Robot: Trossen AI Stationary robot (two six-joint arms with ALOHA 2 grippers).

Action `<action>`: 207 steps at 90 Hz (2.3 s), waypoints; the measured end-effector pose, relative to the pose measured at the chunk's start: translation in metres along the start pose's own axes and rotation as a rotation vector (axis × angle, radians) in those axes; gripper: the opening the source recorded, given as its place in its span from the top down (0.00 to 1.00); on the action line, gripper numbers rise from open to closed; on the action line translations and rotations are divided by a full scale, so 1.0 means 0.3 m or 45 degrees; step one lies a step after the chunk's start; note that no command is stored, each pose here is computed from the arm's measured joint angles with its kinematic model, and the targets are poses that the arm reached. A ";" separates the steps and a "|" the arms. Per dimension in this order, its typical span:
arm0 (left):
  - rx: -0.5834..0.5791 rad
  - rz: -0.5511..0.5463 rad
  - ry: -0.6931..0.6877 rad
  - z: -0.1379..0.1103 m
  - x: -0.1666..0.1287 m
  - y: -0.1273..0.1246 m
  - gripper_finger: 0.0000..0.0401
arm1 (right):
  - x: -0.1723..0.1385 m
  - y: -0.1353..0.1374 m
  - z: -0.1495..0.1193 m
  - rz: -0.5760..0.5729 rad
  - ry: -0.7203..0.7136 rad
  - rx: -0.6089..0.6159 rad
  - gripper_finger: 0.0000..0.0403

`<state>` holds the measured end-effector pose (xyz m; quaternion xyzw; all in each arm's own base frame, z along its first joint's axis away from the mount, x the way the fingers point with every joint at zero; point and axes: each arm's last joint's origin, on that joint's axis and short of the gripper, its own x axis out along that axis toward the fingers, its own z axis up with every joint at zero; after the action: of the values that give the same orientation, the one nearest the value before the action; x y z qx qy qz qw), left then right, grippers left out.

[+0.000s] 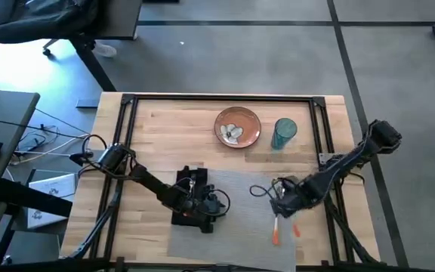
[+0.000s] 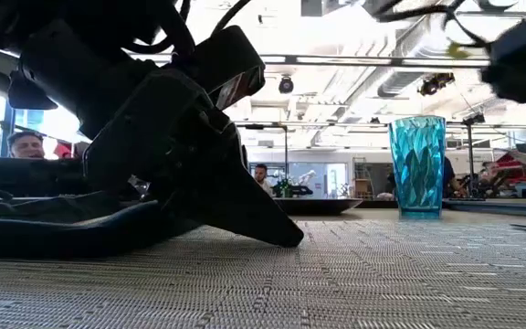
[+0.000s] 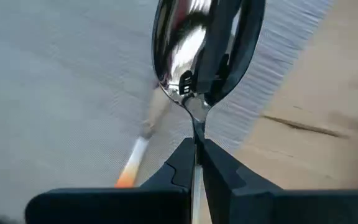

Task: Set table place
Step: Put the orange table spoon beside the orange table knife on the gray tablemat, then put the orange patterned plate in between the orange table knife and the black table napkin on the gray tablemat

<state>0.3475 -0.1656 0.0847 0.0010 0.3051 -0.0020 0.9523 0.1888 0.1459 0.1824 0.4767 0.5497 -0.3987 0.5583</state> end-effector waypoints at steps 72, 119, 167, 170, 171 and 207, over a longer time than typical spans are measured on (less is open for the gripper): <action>0.036 -0.005 -0.018 0.005 0.001 -0.001 0.68 | 0.155 0.019 -0.085 -0.045 -0.143 0.220 0.85; 0.004 -0.092 -0.094 0.093 -0.068 -0.005 0.68 | -0.013 0.019 -0.103 0.227 -0.140 -0.070 0.51; 0.256 0.247 -0.054 0.310 -0.283 0.262 0.67 | -0.108 0.171 0.108 0.221 -1.107 -0.887 0.50; 0.289 0.282 -0.034 0.309 -0.267 0.297 0.66 | -0.109 0.173 0.118 0.200 -1.126 -0.895 0.50; 0.298 0.294 -0.027 0.309 -0.262 0.310 0.65 | -0.109 0.173 0.121 0.194 -1.132 -0.898 0.50; 0.575 0.469 0.430 0.294 -0.023 0.633 0.50 | -0.071 0.175 0.142 0.032 -1.245 -0.923 0.50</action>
<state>0.3941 0.0240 0.1606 0.2673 0.4453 0.1026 0.8484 0.2479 0.1147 0.2059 0.0244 0.3248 -0.3522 0.8774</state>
